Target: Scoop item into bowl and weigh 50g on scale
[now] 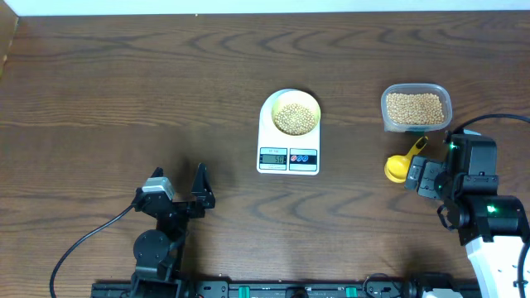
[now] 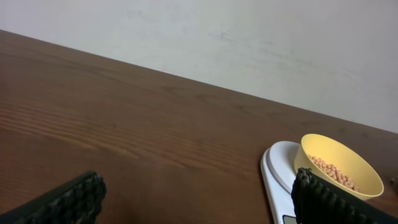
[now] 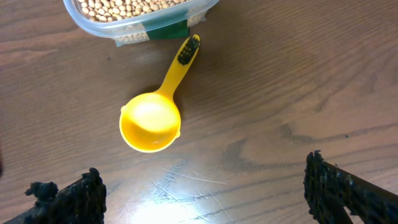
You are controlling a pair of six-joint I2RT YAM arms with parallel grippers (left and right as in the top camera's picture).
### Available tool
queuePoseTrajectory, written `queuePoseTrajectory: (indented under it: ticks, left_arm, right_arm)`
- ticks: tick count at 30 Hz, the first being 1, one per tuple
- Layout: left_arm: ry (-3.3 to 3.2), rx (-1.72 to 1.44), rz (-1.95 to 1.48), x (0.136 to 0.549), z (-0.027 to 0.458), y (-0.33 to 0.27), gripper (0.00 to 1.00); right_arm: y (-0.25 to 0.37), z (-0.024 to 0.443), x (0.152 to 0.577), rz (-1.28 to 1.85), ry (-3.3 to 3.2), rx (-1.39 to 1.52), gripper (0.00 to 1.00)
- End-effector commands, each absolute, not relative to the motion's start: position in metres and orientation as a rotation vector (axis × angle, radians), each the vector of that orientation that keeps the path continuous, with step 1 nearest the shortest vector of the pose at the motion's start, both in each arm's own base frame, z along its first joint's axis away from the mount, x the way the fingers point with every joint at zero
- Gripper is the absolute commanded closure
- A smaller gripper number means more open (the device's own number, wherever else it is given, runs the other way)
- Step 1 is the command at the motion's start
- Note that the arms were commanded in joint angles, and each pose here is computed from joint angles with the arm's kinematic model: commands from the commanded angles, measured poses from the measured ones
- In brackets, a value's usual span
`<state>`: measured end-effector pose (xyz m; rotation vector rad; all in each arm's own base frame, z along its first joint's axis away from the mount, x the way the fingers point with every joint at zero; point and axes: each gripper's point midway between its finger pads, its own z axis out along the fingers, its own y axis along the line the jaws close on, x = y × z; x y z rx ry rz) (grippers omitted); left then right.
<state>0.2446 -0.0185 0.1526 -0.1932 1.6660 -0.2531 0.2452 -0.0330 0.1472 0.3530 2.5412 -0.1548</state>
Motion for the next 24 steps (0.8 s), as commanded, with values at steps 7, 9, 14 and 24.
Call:
queuePoseTrajectory:
  ticks: [7, 9, 14, 24]
  left_arm:
    - [1.720, -0.183, -0.154, 0.243, 0.136, -0.006, 0.03]
    - [1.719, -0.192, -0.147, 0.243, 0.136, -0.004, 0.02]
    - [1.719, -0.213, -0.129, 0.243, 0.135, 0.002, 0.02]
    - [1.720, -0.190, -0.063, 0.243, 0.135, 0.010, 0.02]
  right_arm:
    - [-0.036, 0.152, 0.246, -0.173, 2.527, 0.349, 0.01]
    - [-0.036, 0.152, 0.246, -0.173, 2.527, 0.349, 0.01]
    - [-0.036, 0.152, 0.246, -0.173, 2.527, 0.349, 0.01]
    - [-0.036, 0.152, 0.246, -0.173, 2.527, 0.349, 0.01]
